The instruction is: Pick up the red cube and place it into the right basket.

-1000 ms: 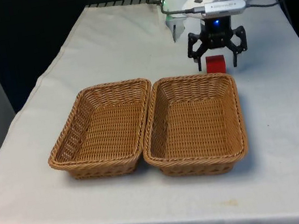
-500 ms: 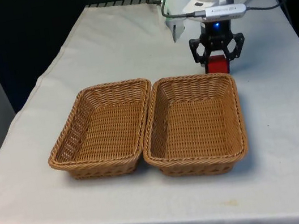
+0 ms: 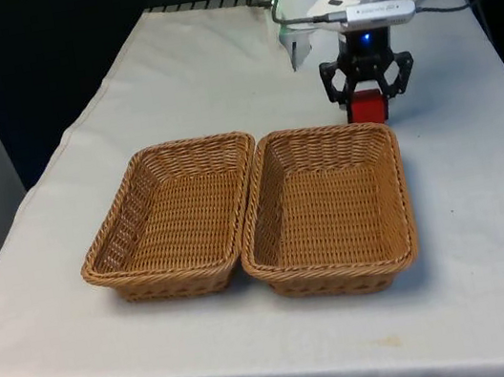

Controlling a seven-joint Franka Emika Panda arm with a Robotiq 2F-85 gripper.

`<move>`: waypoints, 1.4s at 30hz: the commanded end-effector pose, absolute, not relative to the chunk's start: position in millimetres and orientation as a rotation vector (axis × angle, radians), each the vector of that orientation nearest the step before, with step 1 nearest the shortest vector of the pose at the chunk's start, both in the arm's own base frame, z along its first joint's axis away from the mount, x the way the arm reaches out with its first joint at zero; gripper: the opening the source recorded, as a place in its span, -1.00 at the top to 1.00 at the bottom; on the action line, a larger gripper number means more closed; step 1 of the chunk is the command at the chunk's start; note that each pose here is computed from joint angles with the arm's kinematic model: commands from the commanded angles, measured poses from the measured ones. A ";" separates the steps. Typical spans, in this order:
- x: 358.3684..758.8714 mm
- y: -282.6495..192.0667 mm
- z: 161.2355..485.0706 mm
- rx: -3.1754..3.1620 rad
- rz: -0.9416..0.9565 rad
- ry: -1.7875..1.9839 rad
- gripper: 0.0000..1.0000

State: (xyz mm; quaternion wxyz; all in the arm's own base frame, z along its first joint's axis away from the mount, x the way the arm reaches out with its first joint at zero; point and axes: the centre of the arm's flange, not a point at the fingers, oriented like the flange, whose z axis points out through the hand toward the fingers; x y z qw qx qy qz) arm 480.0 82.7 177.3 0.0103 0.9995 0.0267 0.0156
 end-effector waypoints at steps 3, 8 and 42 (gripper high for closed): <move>478.3 81.7 193.7 3.125 0.041 0.082 0.96; 478.1 82.0 210.8 3.134 0.038 0.081 0.96; 476.9 30.6 322.1 3.185 0.052 0.080 0.96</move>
